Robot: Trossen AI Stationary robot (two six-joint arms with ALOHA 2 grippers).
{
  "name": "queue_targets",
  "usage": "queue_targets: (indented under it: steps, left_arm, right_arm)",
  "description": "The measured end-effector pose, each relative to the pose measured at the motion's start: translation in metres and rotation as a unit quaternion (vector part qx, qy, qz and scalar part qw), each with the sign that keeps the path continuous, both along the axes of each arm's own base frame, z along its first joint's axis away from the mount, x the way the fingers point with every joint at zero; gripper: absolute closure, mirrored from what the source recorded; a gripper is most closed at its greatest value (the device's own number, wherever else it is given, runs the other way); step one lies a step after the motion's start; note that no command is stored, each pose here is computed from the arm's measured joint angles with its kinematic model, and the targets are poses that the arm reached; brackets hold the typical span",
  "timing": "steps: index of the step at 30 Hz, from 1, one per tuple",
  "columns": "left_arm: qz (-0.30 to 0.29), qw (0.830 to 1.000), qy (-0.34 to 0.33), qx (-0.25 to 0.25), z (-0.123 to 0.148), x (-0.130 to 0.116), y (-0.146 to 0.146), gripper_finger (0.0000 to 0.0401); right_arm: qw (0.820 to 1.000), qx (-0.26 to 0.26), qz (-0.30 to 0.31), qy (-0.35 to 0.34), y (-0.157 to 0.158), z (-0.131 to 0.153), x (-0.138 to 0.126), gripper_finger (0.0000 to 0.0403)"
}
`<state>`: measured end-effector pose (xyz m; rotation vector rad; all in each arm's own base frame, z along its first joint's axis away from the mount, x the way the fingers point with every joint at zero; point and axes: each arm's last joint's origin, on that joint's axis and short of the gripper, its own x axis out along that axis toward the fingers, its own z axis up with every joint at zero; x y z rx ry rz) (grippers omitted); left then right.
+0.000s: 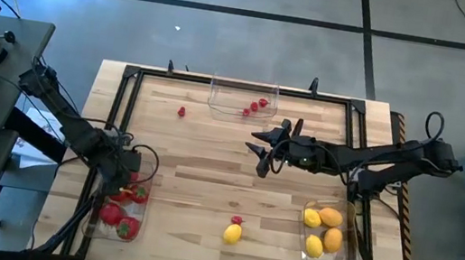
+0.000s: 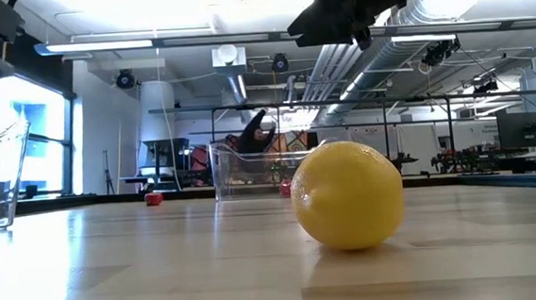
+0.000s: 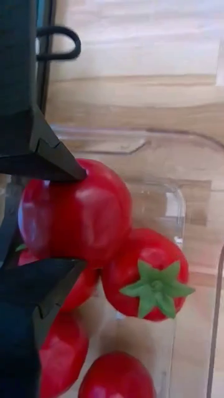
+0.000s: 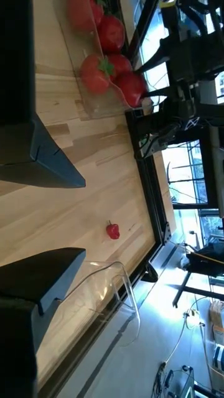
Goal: Sort produce into baskets
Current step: Put the red tomato into the bottom left transparent bin, then put the red chili pepper into the top center transparent bin
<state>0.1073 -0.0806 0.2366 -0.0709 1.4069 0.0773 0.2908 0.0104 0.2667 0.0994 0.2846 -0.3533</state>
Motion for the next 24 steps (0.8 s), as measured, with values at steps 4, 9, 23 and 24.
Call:
queue_targets:
  steps: [4, 9, 23, 24]
  left_arm:
    - [0.01, 1.0, 0.001, -0.018, -0.0022, 0.0009, -0.0017, 0.0238]
    - [0.053, 0.998, -0.004, -0.019, -0.0021, 0.0012, -0.0013, 0.0218]
    - [0.076, 0.995, 0.025, -0.056, -0.0022, 0.0028, 0.0006, 0.015]
    - [0.076, 0.995, 0.03, -0.063, -0.0022, 0.0031, 0.001, 0.015]
  right_arm:
    - [1.0, 0.0, 0.0, 0.0, 0.0, -0.0001, 0.0, 0.0247]
    - [1.0, -0.001, -0.002, 0.001, -0.0001, -0.0002, -0.0001, 0.0247]
    - [1.0, -0.001, -0.001, 0.001, -0.0002, -0.0002, -0.0001, 0.0247]
    - [1.0, -0.001, -0.001, 0.001, -0.0001, -0.0003, -0.0001, 0.0247]
